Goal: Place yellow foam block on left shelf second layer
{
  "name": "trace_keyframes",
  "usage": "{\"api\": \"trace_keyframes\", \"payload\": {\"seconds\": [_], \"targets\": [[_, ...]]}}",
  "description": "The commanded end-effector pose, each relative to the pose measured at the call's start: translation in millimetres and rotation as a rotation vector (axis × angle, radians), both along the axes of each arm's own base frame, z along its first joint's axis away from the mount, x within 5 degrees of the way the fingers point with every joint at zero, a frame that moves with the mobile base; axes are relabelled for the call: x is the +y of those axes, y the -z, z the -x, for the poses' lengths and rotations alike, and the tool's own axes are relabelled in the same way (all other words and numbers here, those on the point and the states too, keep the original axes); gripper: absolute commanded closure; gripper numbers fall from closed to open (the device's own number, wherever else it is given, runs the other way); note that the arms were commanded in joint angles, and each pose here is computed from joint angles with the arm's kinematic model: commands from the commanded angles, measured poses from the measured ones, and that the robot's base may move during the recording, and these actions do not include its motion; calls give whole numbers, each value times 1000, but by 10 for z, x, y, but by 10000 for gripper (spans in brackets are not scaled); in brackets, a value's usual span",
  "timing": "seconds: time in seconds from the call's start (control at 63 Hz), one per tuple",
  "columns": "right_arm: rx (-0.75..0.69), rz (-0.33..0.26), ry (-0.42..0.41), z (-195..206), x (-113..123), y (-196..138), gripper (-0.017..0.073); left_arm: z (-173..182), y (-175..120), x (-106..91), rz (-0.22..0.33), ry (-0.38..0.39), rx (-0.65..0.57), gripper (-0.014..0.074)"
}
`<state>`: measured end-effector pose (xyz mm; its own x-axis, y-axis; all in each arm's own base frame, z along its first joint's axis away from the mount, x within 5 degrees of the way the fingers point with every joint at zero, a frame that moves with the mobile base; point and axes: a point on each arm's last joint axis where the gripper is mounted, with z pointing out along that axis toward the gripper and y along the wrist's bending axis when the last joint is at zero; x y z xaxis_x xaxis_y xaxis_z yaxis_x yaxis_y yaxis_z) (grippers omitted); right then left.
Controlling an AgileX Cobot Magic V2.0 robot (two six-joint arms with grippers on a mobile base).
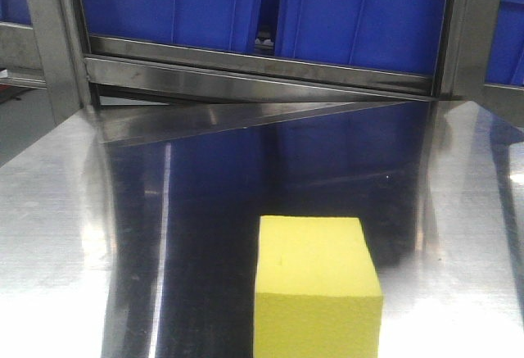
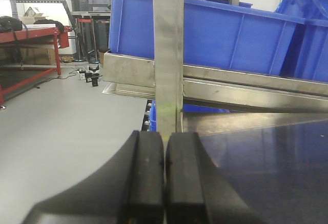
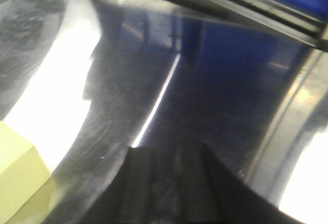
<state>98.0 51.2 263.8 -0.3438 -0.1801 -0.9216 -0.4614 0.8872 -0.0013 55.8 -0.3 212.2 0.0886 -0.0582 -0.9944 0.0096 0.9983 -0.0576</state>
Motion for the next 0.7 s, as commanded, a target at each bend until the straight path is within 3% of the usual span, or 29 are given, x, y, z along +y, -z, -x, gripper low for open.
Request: {"api": "trace_keyframes", "payload": {"seconds": [0.0, 0.063, 0.397, 0.508, 0.603, 0.682], "targets": [[-73, -54, -24, -110, 99, -223, 41, 13, 0, 1, 9, -1, -76, 470], [1, -104, -1, -182, 154, -226, -85, 13, 0, 1, 9, -1, -76, 470], [485, -282, 234, -525, 473, -319, -74, 13, 0, 1, 9, -1, -76, 470], [605, -278, 282, -607, 673, -361, -74, 13, 0, 1, 9, -1, -76, 470], [681, -208, 290, -661, 895, -382, -73, 13, 0, 1, 9, -1, -76, 470], [745, -194, 327, -704, 1070, -374, -73, 13, 0, 1, 9, -1, -76, 470]]}}
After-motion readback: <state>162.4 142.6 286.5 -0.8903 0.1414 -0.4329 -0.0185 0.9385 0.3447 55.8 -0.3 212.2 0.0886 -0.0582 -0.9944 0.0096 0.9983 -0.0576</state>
